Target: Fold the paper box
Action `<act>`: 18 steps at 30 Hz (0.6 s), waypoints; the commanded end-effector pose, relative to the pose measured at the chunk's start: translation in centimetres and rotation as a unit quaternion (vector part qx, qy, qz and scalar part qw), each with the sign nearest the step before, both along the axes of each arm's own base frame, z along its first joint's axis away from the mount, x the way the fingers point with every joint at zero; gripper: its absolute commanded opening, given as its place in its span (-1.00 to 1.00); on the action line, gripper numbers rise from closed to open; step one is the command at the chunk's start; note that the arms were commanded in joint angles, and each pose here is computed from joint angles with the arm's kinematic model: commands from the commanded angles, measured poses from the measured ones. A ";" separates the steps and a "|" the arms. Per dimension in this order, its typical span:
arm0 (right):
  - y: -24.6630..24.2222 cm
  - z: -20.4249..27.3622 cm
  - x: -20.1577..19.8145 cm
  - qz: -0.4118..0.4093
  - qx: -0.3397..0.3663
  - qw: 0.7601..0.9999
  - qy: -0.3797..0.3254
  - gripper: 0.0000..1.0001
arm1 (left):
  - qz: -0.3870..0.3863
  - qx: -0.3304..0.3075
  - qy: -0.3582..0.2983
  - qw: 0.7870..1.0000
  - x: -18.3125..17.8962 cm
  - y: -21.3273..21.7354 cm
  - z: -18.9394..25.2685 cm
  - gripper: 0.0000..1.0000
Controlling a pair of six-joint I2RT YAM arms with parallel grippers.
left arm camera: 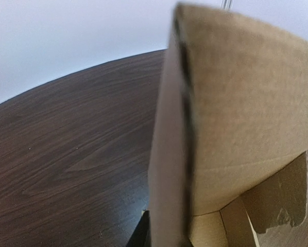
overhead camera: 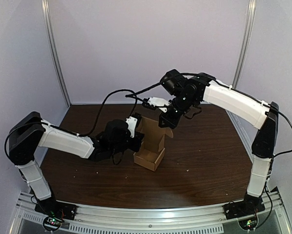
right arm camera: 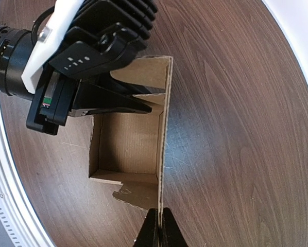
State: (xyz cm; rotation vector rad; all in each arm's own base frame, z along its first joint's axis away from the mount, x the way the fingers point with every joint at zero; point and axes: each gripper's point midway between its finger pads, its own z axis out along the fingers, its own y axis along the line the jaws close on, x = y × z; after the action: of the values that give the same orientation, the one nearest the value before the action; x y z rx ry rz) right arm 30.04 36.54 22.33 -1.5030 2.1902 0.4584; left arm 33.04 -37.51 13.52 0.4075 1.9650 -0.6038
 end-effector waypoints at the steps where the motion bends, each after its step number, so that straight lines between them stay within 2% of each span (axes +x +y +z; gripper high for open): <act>1: 0.4 0.8 -1.2 0.024 -0.014 0.998 -0.054 -0.94 | -0.011 -0.038 -0.006 0.999 -1.5 0.3 1.4 -0.75; 12: 1.5 -0.7 -3.0 0.051 -0.049 0.993 -0.090 -0.94 | -0.021 -0.076 0.011 0.997 -2.7 -0.1 1.2 -0.73; 18: 1.7 -1.4 -4.3 0.065 -0.056 0.992 -0.095 -0.94 | -0.014 -0.073 0.018 0.997 -3.8 1.2 0.3 -0.61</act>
State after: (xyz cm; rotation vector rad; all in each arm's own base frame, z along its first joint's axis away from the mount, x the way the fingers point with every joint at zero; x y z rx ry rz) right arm 26.72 38.35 21.24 -1.6529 2.0298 0.2630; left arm 30.18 -36.39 12.03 0.3664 1.9925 -0.7011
